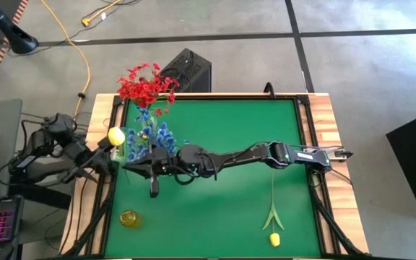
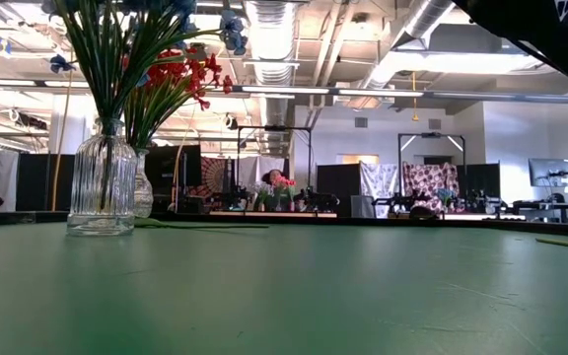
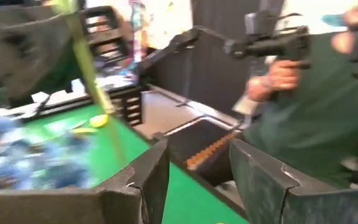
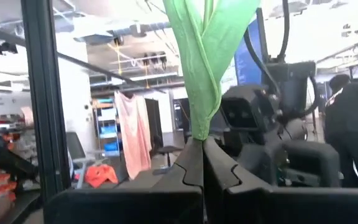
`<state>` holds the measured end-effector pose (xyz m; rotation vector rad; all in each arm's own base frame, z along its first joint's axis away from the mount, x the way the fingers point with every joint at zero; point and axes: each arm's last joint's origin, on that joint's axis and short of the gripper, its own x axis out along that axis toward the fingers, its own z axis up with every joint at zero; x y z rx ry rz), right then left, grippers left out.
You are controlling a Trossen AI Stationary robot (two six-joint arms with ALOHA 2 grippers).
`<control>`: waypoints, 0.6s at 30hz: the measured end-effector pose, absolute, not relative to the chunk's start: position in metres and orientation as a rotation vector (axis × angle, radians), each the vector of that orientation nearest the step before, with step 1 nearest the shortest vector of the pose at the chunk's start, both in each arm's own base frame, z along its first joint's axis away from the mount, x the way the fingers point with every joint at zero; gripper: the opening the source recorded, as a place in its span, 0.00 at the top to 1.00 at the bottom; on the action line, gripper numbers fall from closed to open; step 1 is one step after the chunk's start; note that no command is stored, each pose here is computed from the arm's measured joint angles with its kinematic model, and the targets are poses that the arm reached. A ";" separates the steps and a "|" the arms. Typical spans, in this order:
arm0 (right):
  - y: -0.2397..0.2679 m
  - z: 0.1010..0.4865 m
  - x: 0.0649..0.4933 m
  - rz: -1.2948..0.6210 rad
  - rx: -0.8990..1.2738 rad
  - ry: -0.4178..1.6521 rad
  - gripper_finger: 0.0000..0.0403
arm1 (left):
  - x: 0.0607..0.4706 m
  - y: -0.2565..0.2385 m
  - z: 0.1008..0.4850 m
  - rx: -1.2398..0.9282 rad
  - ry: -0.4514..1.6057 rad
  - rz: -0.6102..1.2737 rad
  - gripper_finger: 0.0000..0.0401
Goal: Sort flowers into vase by color
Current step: Put the top right yellow flower into the yellow vase
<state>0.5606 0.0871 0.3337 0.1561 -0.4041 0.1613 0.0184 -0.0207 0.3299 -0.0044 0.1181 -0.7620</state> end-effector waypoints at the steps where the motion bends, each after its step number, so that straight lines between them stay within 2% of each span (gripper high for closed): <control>1: 0.087 0.334 0.560 0.162 0.158 -0.409 0.96 | 0.019 -0.020 0.330 -0.005 0.122 -0.737 0.61; 6: 0.086 0.338 0.559 0.164 0.168 -0.448 0.96 | 0.022 -0.017 0.335 -0.036 0.112 -0.616 0.61; 13: 0.077 0.338 0.560 0.148 0.160 -0.456 0.96 | 0.026 -0.014 0.353 -0.117 -0.006 -0.498 0.61; 18: 0.064 0.338 0.562 0.146 0.162 -0.452 0.96 | 0.039 -0.008 0.351 -0.185 0.048 -0.420 0.61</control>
